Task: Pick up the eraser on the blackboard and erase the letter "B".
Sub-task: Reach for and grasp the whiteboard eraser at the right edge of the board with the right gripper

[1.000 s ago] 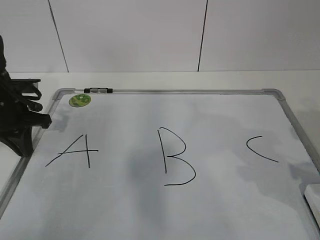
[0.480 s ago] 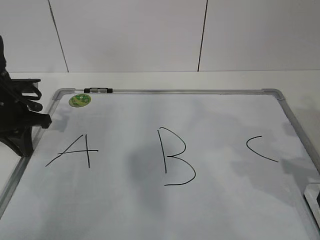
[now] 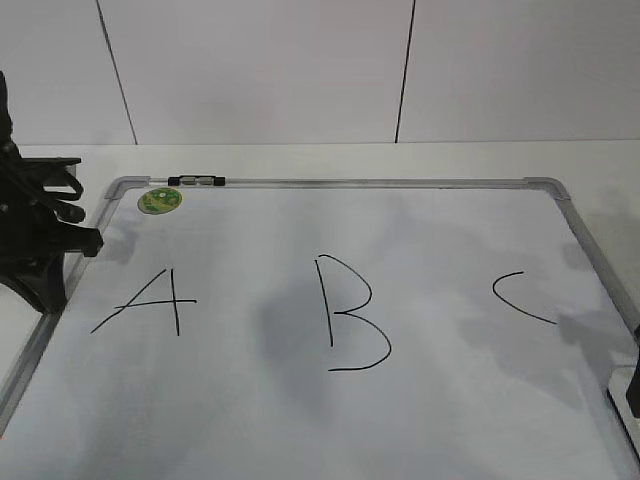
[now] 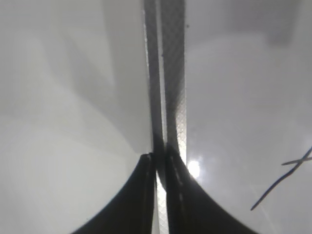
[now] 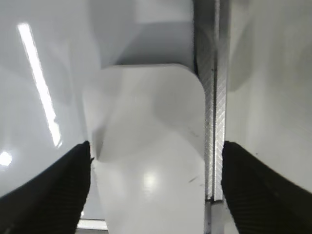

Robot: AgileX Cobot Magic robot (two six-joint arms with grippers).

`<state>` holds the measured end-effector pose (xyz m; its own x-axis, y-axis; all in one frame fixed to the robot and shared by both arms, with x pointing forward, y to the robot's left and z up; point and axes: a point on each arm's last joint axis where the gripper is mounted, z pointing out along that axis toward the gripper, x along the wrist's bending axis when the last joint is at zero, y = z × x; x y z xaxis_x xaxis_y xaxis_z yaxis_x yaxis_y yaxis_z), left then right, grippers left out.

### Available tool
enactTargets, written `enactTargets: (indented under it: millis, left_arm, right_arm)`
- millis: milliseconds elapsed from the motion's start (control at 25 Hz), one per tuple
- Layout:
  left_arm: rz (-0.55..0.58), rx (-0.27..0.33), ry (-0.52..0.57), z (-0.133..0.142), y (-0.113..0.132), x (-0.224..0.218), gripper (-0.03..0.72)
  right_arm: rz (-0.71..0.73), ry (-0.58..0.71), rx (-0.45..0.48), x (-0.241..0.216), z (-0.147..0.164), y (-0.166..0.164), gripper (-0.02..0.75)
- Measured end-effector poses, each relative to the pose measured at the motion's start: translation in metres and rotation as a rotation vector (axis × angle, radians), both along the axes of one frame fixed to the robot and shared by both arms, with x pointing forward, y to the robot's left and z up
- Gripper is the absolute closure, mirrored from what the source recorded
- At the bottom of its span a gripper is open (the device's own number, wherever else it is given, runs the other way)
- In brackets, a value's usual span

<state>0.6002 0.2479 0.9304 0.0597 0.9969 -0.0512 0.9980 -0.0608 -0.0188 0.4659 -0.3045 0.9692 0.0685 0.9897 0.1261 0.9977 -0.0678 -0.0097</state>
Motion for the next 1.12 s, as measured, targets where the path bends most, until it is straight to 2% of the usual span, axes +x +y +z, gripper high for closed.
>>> enactTargets:
  millis: [800, 960, 1120]
  left_arm:
    - [0.000, 0.000, -0.001, 0.000, 0.000, 0.000, 0.666]
    - [0.000, 0.000, -0.001, 0.000, 0.000, 0.000, 0.666]
    - [0.000, 0.000, -0.001, 0.000, 0.000, 0.000, 0.666]
  right_arm:
    - [0.044, 0.059, 0.028, -0.006, 0.001, 0.004, 0.078]
    - [0.091, 0.062, -0.001, -0.006, 0.000, 0.012, 0.078]
    - [0.068, 0.053, -0.026, -0.005, 0.000, 0.011, 0.078]
